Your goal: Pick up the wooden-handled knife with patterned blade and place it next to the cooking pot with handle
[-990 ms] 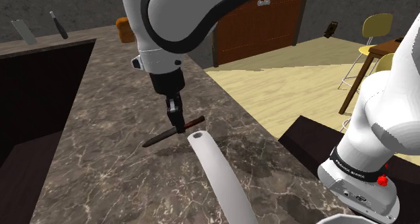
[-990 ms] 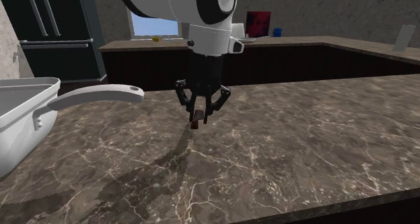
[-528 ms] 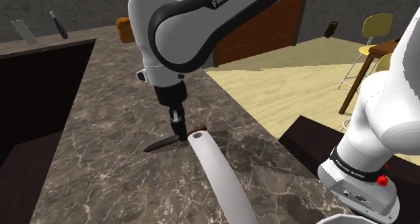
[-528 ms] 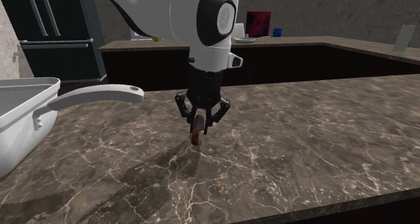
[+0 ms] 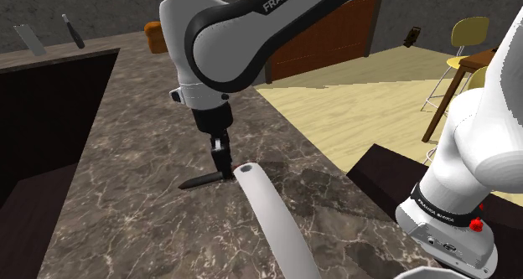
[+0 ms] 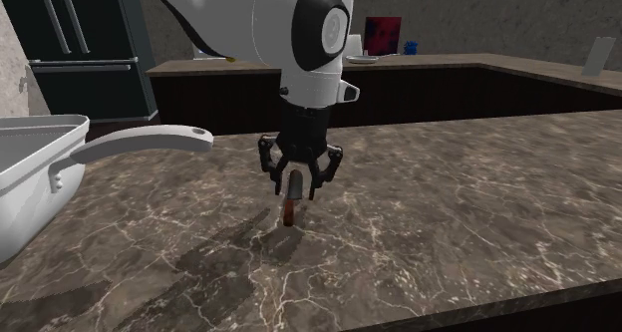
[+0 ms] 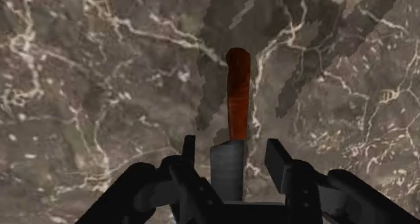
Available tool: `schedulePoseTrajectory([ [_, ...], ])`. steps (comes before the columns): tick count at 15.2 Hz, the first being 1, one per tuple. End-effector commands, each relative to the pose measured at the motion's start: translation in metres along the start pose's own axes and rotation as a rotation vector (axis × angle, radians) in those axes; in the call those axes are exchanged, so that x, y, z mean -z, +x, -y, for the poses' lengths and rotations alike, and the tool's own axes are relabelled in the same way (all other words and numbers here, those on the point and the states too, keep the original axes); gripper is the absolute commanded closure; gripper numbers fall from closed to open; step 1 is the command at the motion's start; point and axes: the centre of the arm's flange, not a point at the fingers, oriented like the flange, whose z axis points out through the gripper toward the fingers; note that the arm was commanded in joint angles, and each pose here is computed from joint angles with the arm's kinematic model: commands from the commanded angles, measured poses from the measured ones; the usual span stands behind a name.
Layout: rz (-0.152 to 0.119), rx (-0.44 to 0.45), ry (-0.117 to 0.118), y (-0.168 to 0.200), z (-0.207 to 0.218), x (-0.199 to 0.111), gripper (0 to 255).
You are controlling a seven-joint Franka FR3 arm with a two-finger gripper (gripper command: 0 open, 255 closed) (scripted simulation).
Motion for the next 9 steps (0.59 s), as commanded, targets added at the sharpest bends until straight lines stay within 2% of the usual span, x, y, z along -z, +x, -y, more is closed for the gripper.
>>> schedulePoseTrajectory([
  [1, 0.000, 0.000, 0.000, 0.000, 0.000, 0.000, 0],
  [5, 0.000, 0.000, 0.000, 0.000, 0.000, 0.000, 0],
  [9, 0.000, 0.000, 0.000, 0.000, 0.000, 0.050, 0],
])
